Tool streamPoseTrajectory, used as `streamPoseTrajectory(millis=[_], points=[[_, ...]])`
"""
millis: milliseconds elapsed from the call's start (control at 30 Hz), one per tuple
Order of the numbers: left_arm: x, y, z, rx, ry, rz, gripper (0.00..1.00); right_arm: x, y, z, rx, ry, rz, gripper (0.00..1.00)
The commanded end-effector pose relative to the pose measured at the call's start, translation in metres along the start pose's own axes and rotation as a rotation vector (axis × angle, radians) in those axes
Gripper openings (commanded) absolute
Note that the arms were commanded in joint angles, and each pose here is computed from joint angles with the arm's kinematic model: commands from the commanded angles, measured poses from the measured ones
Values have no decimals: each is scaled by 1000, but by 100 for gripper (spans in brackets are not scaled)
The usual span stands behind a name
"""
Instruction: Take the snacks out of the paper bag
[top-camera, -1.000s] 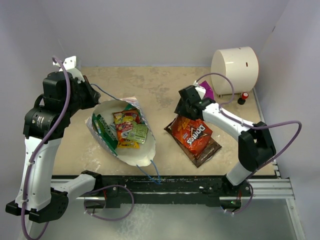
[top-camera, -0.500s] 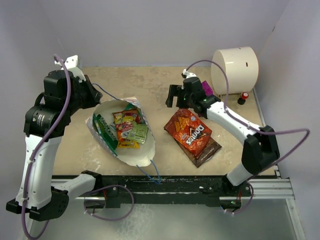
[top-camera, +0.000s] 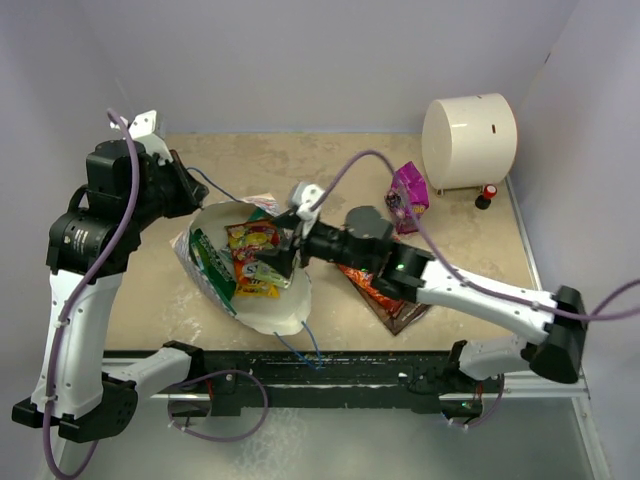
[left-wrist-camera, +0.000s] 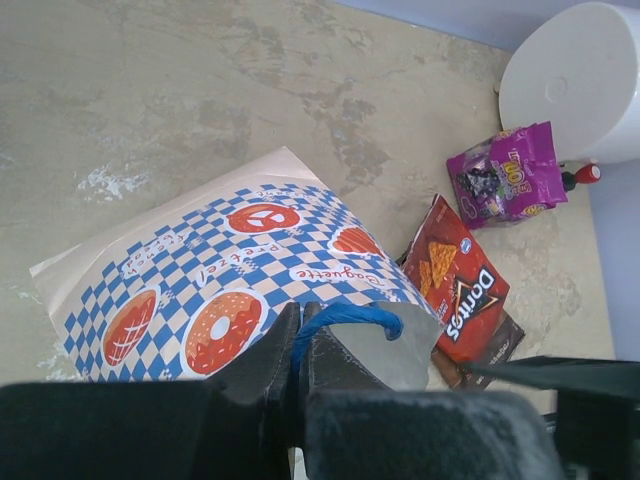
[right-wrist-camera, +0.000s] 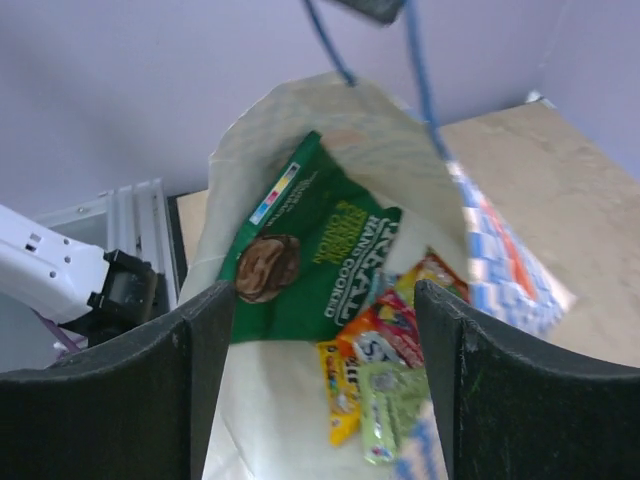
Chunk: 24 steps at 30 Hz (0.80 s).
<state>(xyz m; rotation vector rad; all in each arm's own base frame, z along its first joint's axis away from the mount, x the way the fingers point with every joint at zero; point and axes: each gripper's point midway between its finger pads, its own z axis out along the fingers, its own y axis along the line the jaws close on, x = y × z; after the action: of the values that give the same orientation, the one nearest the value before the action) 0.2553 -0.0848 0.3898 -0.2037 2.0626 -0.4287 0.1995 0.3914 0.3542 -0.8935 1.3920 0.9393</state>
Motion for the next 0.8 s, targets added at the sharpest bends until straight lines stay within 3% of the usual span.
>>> streamPoseTrajectory(millis=[0, 167, 367, 767], points=[[-23, -10, -18, 34, -90, -32, 0, 3, 21, 49, -35, -84, -48, 70], [-17, -10, -16, 33, -70, -50, 0, 22, 26, 97, -45, -95, -58, 56], [-14, -11, -11, 35, -54, -70, 0, 54, 30, 128, -39, -91, -50, 52], [-14, -13, -13, 39, -43, -72, 0, 60, 81, 146, -127, -144, 86, 77]])
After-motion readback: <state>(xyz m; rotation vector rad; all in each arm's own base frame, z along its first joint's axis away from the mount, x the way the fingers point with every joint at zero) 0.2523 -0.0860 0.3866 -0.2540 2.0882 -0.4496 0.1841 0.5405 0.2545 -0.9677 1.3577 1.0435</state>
